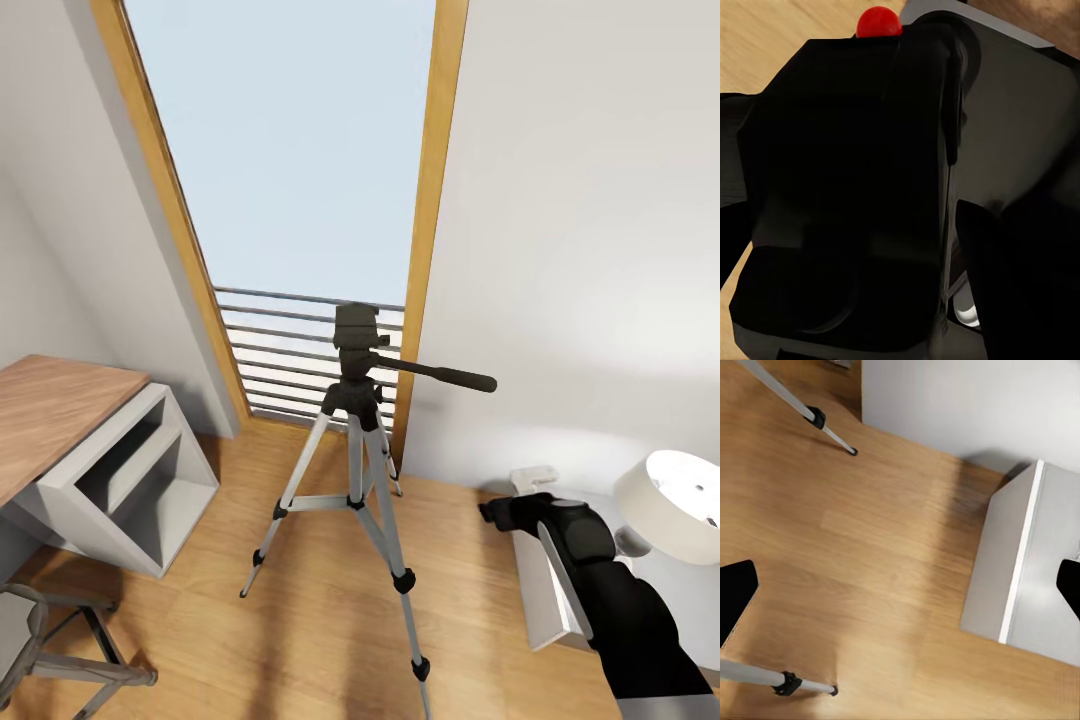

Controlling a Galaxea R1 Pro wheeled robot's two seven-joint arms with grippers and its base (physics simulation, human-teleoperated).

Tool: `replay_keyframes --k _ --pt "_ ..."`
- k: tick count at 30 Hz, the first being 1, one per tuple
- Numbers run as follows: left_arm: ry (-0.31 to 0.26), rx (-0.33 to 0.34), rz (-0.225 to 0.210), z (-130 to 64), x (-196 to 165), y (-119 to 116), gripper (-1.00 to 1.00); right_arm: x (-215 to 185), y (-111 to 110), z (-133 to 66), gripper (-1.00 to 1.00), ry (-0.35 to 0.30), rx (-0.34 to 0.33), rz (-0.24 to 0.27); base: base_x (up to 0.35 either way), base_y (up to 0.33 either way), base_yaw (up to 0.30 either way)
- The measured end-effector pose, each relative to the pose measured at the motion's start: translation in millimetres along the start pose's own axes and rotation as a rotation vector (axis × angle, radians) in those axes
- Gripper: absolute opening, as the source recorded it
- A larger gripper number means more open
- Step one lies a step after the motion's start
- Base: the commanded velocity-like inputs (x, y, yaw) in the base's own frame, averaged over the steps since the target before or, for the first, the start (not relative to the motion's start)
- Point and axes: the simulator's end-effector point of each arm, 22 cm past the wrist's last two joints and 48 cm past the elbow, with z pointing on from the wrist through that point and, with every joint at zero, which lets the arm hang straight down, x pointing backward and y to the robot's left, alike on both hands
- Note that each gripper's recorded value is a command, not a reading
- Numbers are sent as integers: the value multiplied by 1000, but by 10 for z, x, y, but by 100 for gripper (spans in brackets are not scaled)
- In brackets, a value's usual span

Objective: Attach the digital camera to the camera tripod in the bedroom.

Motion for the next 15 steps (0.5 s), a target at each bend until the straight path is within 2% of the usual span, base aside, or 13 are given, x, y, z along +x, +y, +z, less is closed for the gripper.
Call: replay_keyframes --k 3,6,9,15 --pt "0 0 0 0 0 0 -100 -8 75 -9 100 -1 -34 -2 0 0 0" --pt "0 0 0 0 1 -2 -100 -10 238 -30 100 -2 -119 -9 0 0 0" --pt "0 0 0 0 1 -2 -100 -5 339 -51 100 -1 -177 -15 0 0 0" --pt "0 1 1 0 1 -3 -100 -2 423 -71 100 -1 -220 -20 0 0 0"
